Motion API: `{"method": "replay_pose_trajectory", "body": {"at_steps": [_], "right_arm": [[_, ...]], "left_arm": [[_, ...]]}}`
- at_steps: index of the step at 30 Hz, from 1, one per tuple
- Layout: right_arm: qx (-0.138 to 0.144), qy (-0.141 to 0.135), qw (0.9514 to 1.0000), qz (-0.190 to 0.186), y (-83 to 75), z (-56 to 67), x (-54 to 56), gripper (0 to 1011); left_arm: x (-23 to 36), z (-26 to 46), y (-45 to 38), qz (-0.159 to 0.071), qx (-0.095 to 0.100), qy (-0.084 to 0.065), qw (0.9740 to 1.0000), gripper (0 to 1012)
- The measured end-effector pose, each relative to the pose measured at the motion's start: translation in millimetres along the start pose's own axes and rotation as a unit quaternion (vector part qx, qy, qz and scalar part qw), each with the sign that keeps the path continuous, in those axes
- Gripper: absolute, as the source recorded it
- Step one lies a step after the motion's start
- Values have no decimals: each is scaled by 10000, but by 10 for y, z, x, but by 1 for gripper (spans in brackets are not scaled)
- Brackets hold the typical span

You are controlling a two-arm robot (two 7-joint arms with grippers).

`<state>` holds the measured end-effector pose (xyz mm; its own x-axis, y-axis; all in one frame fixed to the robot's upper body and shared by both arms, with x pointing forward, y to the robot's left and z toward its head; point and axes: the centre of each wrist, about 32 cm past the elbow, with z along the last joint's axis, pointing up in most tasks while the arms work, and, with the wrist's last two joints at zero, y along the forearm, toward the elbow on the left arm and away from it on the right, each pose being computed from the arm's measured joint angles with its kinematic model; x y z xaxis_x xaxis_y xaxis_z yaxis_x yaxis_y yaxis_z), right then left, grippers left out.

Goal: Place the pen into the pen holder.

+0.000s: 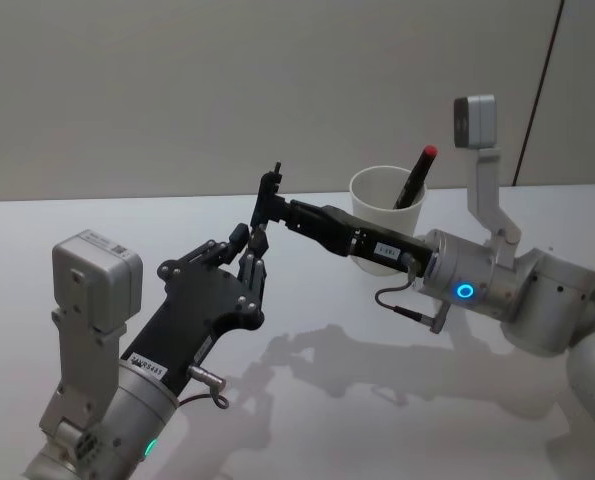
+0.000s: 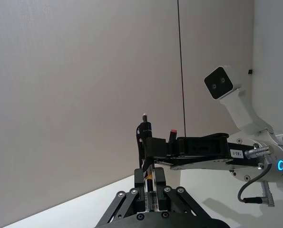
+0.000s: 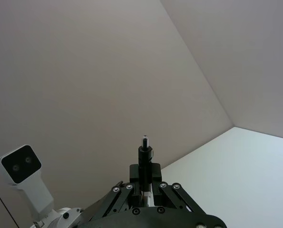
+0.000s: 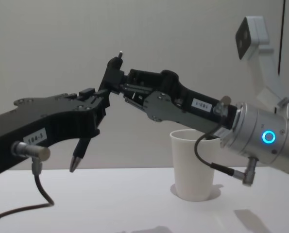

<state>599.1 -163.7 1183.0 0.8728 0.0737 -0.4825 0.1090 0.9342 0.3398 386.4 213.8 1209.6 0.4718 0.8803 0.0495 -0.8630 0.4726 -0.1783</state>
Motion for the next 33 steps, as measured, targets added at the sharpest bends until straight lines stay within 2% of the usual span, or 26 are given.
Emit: {"method": "replay_pose_trajectory", "body": {"at_steps": [17, 22, 23, 24, 27, 33], "right_arm": [[0, 0, 10000, 0, 0, 0, 0, 135], [-1, 0, 10000, 0, 0, 0, 0, 135], [-1, 0, 10000, 0, 0, 0, 0, 135], [-1, 0, 10000, 0, 0, 0, 0, 135], [-1, 0, 10000, 0, 0, 0, 0, 135], [0, 0, 10000, 1, 0, 0, 0, 134]], "left_arm": [[0, 0, 0, -1, 0, 0, 10000, 139], [-1, 0, 0, -2, 0, 1, 10000, 283], [-1, 0, 0, -2, 0, 1, 10000, 283], [0, 0, 0, -1, 0, 0, 10000, 338], [0, 0, 0, -1, 0, 1, 10000, 409], [0, 0, 0, -1, 0, 0, 10000, 617]]}}
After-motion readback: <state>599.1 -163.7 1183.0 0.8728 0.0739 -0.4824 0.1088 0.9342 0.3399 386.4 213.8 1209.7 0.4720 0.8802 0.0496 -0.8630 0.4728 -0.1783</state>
